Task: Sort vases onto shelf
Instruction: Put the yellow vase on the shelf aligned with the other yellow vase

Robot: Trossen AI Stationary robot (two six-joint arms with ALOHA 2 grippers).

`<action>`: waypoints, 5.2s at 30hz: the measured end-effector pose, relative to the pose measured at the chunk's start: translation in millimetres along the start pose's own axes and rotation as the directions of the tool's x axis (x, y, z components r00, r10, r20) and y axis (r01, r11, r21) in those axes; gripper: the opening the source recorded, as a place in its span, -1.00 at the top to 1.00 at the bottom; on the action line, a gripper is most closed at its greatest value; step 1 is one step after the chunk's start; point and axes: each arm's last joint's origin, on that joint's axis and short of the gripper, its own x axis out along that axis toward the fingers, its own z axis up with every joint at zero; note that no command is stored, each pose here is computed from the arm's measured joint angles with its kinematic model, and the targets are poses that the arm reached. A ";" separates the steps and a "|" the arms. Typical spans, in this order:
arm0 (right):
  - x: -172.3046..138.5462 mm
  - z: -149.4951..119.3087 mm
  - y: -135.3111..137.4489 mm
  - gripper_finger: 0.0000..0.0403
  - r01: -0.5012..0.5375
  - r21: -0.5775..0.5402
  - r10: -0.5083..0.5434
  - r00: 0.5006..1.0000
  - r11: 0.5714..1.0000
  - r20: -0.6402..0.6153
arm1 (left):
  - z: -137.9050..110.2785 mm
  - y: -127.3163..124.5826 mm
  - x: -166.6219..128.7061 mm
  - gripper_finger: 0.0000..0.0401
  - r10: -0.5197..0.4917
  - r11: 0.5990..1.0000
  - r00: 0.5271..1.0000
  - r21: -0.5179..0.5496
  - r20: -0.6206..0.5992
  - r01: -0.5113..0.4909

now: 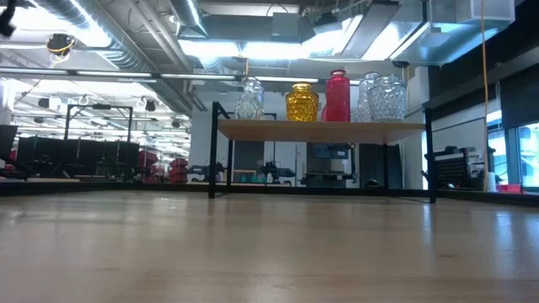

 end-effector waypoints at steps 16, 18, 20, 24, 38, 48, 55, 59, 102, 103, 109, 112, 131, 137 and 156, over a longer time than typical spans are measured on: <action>0.0 -0.4 0.5 1.00 -0.012 0.063 0.012 1.000 0.998 -0.008 | -33.4 26.3 18.4 -0.03 -0.317 0.945 0.884 0.032 0.344 0.327; 0.0 -0.1 0.2 1.00 0.000 0.063 0.000 1.000 0.998 0.000 | -34.5 23.8 23.8 -0.03 -0.298 0.951 0.871 0.041 0.391 0.307; 0.0 0.2 -0.3 1.00 0.016 0.063 -0.017 1.000 0.998 0.011 | -35.8 21.8 30.0 -0.03 -0.271 0.960 0.860 0.058 0.432 0.273; 0.0 0.8 -1.1 1.00 0.035 0.064 -0.036 0.999 0.997 0.024 | -39.7 19.5 44.7 -0.03 -0.214 0.976 0.874 0.067 0.435 0.206; -0.2 1.5 -2.2 1.00 0.071 0.084 -0.075 0.996 0.994 0.050 | -35.6 12.8 84.3 -0.04 -0.352 0.936 0.817 0.146 0.457 0.321; -0.3 1.9 -2.8 1.00 0.090 0.092 -0.096 0.993 0.992 0.063 | -35.0 16.0 88.7 -0.13 -0.333 0.942 0.821 0.200 0.463 0.270; -0.3 1.9 -2.9 1.00 0.089 0.120 -0.097 0.993 0.989 0.064 | -35.6 17.8 91.4 -0.39 -0.325 0.937 0.839 0.269 0.437 0.223; -0.3 1.9 -2.9 1.00 0.090 0.125 -0.099 0.993 0.988 0.065 | -35.8 18.6 92.4 -0.47 -0.316 0.933 0.845 0.302 0.432 0.195; -6.6 28.9 -0.6 1.00 0.194 0.125 -0.229 0.870 0.973 0.436 | 8.6 58.9 4.5 -0.33 -0.014 0.993 0.309 -0.022 0.951 0.112; -7.1 30.3 0.3 1.00 0.198 0.104 -0.223 0.864 0.975 0.451 | 8.4 59.7 -6.1 -0.33 -0.025 0.989 0.228 -0.008 0.973 0.145; -8.3 33.1 0.7 1.00 0.225 0.065 -0.228 0.846 0.972 0.483 | 8.4 65.7 -56.1 -0.33 -0.066 0.962 -0.203 0.116 0.977 0.248; -9.2 35.7 -0.9 0.95 0.229 0.059 -0.227 0.837 0.972 0.497 | 14.8 66.8 -72.9 -0.33 -0.103 0.953 -0.346 0.192 0.933 0.234; -20.7 68.9 -30.5 -0.27 0.273 -0.025 -0.194 0.744 0.962 0.639 | 129.7 47.4 -131.9 -0.33 -0.198 0.951 -0.461 0.283 0.865 0.123; -21.3 70.3 -29.7 -0.21 0.286 -0.074 -0.172 0.744 0.955 0.645 | 161.5 51.0 -139.7 -0.30 -0.170 0.959 -0.453 0.253 0.875 0.129; -19.8 68.1 -43.2 -0.20 0.224 -0.138 -0.119 0.840 0.965 0.530 | 171.3 61.9 -139.5 -0.29 -0.079 0.961 -0.391 0.174 0.917 0.216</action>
